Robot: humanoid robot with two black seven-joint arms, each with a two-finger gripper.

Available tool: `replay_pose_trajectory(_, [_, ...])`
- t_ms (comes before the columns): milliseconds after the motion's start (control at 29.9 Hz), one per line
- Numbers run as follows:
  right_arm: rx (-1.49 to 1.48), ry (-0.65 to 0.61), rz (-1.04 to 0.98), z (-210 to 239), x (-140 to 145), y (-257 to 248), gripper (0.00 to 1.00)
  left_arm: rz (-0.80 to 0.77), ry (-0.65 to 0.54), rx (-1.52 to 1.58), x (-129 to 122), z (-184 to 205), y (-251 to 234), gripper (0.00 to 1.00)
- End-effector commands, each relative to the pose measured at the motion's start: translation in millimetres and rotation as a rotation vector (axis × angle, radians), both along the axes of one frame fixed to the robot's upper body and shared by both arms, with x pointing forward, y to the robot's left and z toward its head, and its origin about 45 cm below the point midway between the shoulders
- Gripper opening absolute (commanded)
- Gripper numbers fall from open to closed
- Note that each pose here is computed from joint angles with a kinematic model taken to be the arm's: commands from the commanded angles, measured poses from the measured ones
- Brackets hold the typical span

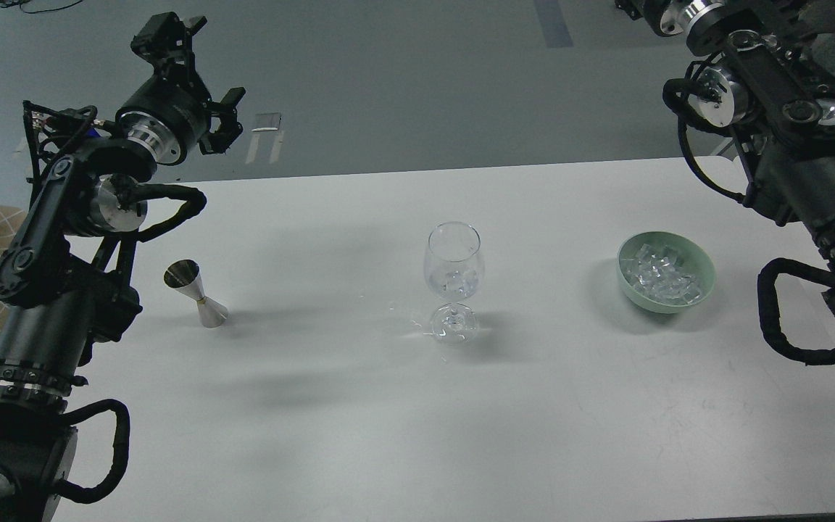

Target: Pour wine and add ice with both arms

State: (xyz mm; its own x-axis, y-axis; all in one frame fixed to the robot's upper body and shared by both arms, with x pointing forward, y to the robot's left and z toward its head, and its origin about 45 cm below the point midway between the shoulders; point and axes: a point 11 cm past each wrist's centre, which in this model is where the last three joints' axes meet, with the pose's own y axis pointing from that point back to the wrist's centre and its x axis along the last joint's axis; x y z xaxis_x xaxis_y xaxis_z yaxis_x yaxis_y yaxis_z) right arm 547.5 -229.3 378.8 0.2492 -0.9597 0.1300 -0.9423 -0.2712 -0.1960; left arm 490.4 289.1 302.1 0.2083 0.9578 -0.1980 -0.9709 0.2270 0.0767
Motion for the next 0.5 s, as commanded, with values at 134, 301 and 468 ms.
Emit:
replay_pose_trajectory(134, [0.175, 0.068, -0.065, -29, -2, 24, 0.99, 0.191, -0.203, -0.012, 6, 18, -10, 0.98])
replay_pose_trajectory(301, [0.188, 0.080, -0.024, -36, -4, 26, 1.00, -0.032, -0.281, -0.105, 7, 25, -29, 0.98])
replay_pose_trajectory(468, [0.304, 0.075, 0.067, -35, -7, 30, 1.00, -0.210, -0.195, -0.300, 18, 24, -34, 0.98])
